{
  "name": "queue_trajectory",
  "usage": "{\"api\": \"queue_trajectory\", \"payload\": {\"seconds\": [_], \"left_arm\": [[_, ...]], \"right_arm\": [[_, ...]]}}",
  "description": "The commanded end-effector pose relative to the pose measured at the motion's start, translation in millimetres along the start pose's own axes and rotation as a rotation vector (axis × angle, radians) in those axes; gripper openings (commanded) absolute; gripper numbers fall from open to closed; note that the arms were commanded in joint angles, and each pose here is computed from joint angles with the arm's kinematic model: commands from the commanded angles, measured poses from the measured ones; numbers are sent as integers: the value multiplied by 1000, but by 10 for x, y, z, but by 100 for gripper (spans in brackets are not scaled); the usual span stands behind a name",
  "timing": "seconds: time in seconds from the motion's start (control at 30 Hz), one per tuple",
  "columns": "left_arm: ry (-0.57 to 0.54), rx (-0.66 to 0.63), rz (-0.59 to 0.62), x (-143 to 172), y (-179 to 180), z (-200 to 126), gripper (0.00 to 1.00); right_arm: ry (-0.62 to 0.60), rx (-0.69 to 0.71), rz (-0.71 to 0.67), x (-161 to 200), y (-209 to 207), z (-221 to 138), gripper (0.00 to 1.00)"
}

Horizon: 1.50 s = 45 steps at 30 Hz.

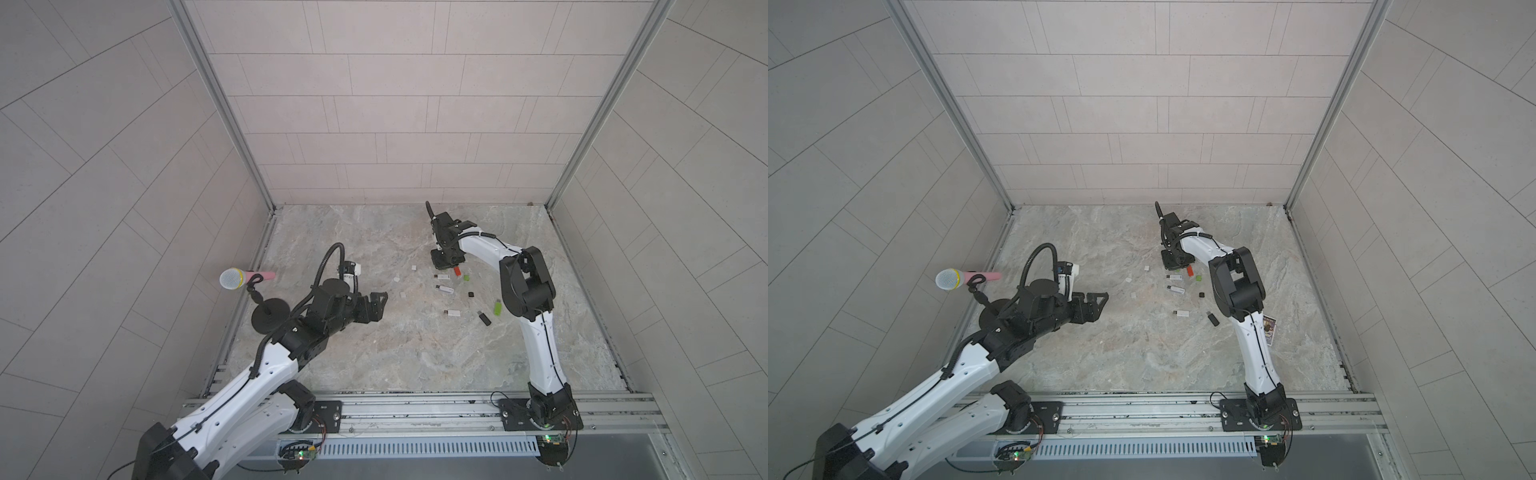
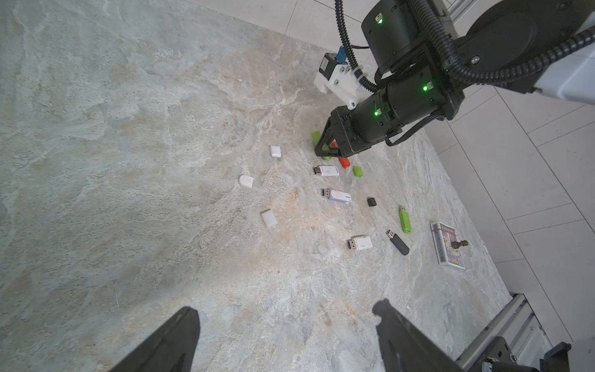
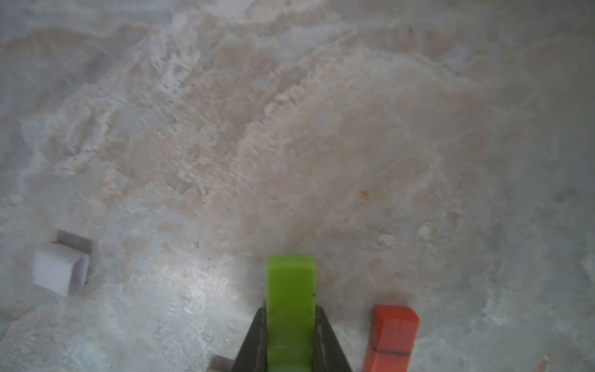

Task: Close the usb drive cover
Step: Place the USB drive at the center of the board, then move the cover to the center of the board.

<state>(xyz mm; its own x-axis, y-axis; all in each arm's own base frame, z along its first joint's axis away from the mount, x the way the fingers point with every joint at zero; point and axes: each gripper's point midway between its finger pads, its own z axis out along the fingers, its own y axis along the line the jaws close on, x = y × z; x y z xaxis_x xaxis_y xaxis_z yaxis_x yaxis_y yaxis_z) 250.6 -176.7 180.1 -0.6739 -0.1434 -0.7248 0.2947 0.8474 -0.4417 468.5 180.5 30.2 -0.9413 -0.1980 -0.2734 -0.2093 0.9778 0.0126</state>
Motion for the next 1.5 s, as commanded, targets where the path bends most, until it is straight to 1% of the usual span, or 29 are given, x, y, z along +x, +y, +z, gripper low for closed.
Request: {"api": "queue_trajectory", "payload": {"seconds": [0.0, 0.2, 0.37, 0.6, 0.73, 0.87, 0.93, 1.03, 1.2, 1.3, 1.4, 1.47], "left_arm": [[-11, 8, 22, -21, -10, 16, 93], [-2, 14, 20, -17, -24, 29, 93], [-6, 17, 14, -25, -29, 28, 93], [-7, 12, 12, -36, -26, 23, 93], [-3, -16, 11, -23, 23, 14, 93], [6, -79, 1, 13, 144, 4, 93], [10, -120, -11, 35, 225, -9, 93], [15, -153, -32, 61, 304, -19, 95], [19, -178, -54, 90, 394, -33, 95], [11, -183, -45, 88, 419, -68, 95], [-4, -202, -30, 70, 465, -118, 96], [-19, -221, -29, 57, 508, -150, 96]], "right_arm": [[34, 27, -14, 56, -47, 41, 18], [63, 34, -16, 117, -53, 86, 22], [59, 17, -17, 122, -25, -15, 27], [19, 2, -30, 39, -10, -337, 35], [-23, -6, -65, -20, 20, -580, 38], [-73, -27, -196, -26, 193, -773, 40], [-96, -49, -293, 6, 326, -805, 40], [-90, -133, -451, 150, 605, -764, 40], [-76, -291, -661, 453, 1073, -658, 41], [-97, -354, -808, 579, 1241, -620, 41], [-111, -394, -967, 677, 1325, -597, 42], [-110, -424, -1117, 786, 1370, -575, 42]]}}
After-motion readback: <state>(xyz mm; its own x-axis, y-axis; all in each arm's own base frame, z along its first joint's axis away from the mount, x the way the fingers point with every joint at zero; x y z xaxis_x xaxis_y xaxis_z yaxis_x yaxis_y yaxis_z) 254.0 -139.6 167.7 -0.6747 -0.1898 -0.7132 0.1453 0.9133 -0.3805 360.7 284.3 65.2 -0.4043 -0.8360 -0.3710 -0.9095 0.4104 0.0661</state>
